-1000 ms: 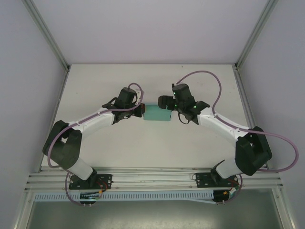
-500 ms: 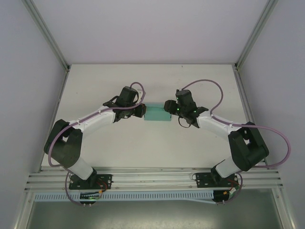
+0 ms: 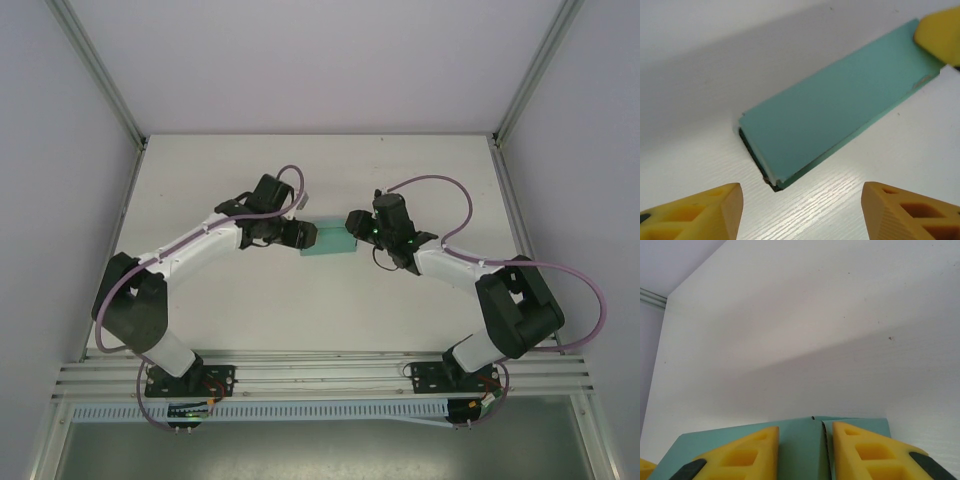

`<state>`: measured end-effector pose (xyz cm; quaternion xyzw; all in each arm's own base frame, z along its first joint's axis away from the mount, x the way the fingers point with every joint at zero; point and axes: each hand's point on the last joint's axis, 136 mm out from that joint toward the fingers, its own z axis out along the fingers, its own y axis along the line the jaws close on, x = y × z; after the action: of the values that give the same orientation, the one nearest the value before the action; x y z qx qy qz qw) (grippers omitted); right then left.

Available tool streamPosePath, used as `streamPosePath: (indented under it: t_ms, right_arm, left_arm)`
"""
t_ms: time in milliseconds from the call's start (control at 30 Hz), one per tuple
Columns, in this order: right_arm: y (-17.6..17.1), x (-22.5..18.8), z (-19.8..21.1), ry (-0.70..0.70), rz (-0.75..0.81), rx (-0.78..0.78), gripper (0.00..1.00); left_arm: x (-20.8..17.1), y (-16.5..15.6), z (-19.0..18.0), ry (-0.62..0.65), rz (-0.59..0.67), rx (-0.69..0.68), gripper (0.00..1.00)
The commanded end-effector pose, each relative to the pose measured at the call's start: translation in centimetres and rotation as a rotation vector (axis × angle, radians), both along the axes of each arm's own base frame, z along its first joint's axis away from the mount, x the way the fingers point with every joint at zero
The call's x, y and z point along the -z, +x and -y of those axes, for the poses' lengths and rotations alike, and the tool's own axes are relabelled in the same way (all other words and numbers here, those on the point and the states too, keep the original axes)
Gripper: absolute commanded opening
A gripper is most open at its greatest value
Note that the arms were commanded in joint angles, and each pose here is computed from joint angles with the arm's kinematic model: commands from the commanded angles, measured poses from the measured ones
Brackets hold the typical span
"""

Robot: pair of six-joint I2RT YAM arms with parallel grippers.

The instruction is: Assemble paper box

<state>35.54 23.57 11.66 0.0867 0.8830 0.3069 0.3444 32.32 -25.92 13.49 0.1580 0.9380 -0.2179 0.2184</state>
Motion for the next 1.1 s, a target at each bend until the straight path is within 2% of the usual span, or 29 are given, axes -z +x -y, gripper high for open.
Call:
streamPosePath:
  t_ms: [0,100,200,333,500,967,1067]
  right_arm:
    - [-5.5,8.9,3.1,-0.187,-0.298,-0.009,0.29]
    - [-5.6,9.1,3.2,-0.197,-0.299,-0.018,0.29]
    - [-5.5,8.9,3.1,-0.203,-0.288,-0.026,0.28]
    - [-5.6,9.0,3.2,-0.205,-0.287,-0.028,0.28]
    - [-5.7,9.3,3.0,-0.202,-0.294,-0.038,0.28]
    - [-6.1,9.5,2.5,-0.241,-0.293,-0.060,0.28]
    - [-6.4,9.7,2.7,-0.259,-0.293,-0.057,0.28]
  left_arm:
    - [-1.0,-0.2,-2.0,0.066,-0.030,-0.108,0.67]
    - [-1.6,0.4,-2.6,0.054,-0.003,-0.163,0.80]
    - [-1.3,1.7,-2.6,0.013,-0.028,-0.198,0.82]
    - [0.1,2.9,-2.2,-0.091,-0.107,-0.203,0.76]
    - [1.6,3.0,-2.0,-0.169,-0.150,-0.185,0.74]
    - [5.0,0.0,-1.2,-0.304,-0.275,-0.152,0.68]
    - [5.8,-0.8,-1.2,-0.316,-0.298,-0.146,0.60]
